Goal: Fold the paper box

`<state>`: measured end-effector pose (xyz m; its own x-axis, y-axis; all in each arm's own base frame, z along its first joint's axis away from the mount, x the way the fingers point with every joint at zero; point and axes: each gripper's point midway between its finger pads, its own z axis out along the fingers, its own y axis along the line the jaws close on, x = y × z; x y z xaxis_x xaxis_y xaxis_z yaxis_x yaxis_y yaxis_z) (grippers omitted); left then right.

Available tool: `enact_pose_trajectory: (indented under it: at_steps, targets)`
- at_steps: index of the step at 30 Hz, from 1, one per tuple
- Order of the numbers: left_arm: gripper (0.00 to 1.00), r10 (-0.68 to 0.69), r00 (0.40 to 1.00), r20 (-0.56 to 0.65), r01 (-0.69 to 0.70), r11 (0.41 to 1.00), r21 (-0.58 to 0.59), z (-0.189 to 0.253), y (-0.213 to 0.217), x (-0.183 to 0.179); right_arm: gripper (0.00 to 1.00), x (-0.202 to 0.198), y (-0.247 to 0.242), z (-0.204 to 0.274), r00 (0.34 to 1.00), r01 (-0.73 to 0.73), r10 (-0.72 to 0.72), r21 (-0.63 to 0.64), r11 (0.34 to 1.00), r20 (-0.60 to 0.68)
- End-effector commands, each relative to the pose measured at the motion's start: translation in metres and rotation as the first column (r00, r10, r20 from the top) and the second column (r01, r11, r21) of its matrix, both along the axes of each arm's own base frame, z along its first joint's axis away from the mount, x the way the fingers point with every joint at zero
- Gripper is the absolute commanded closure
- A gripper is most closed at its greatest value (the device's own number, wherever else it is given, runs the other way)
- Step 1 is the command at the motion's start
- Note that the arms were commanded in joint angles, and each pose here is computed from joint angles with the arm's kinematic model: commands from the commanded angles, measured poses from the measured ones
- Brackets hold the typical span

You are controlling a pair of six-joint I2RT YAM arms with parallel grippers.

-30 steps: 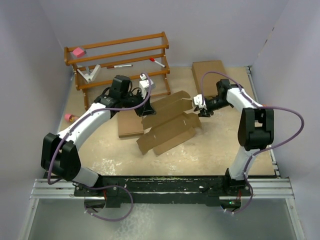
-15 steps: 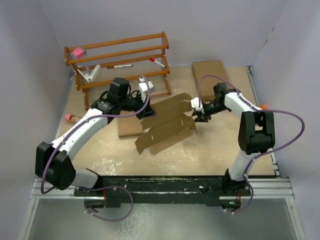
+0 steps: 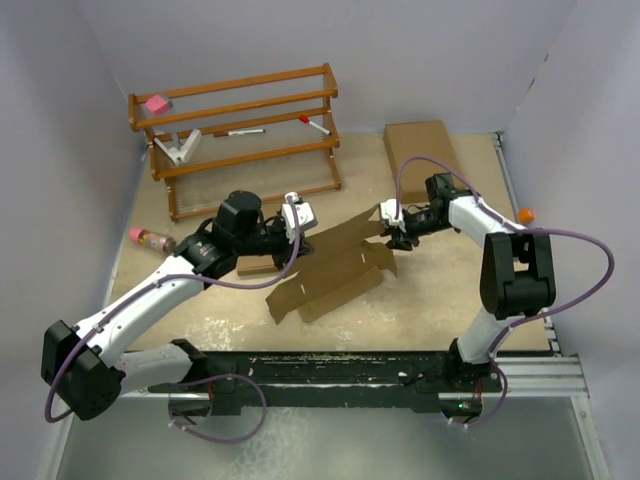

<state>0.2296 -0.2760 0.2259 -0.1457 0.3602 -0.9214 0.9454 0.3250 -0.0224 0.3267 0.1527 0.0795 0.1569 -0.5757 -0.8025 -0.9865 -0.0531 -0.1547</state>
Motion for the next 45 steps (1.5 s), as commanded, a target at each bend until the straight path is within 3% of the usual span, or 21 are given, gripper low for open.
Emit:
enact_pose_trajectory:
  at_steps: [1, 12, 25, 32, 36, 45]
  targets:
    - [0.96, 0.022, 0.998, 0.064, -0.023, 1.0, 0.012, 0.001, 0.005, -0.005, 0.58, -0.012, 0.01, 0.016, 0.999, -0.038, 0.037, 0.054, 0.998, 0.026]
    - [0.96, 0.017, 0.996, 0.088, -0.017, 1.0, -0.006, 0.006, 0.01, -0.017, 0.52, -0.042, 0.009, 0.022, 0.993, -0.109, 0.106, 0.062, 0.992, 0.051]
    - [0.96, 0.07, 0.975, 0.21, -0.06, 0.997, -0.055, 0.039, 0.004, 0.006, 0.48, -0.06, 0.012, 0.019, 0.985, -0.078, 0.091, 0.096, 0.992, -0.149]
    - [0.96, 0.067, 0.941, 0.332, -0.049, 0.997, -0.064, 0.071, -0.008, 0.029, 0.48, -0.033, 0.014, 0.03, 0.984, 0.007, 0.009, 0.092, 0.996, -0.18]
    - [0.96, 0.054, 0.922, 0.384, -0.032, 0.998, -0.062, 0.079, -0.011, 0.034, 0.48, 0.002, 0.014, 0.037, 0.99, 0.095, -0.084, 0.088, 0.992, -0.116]
    - [0.96, 0.015, 0.946, 0.323, -0.036, 0.998, 0.06, 0.024, -0.002, 0.036, 0.46, 0.041, 0.018, 0.019, 0.992, 0.105, -0.096, 0.133, 0.986, -0.079]
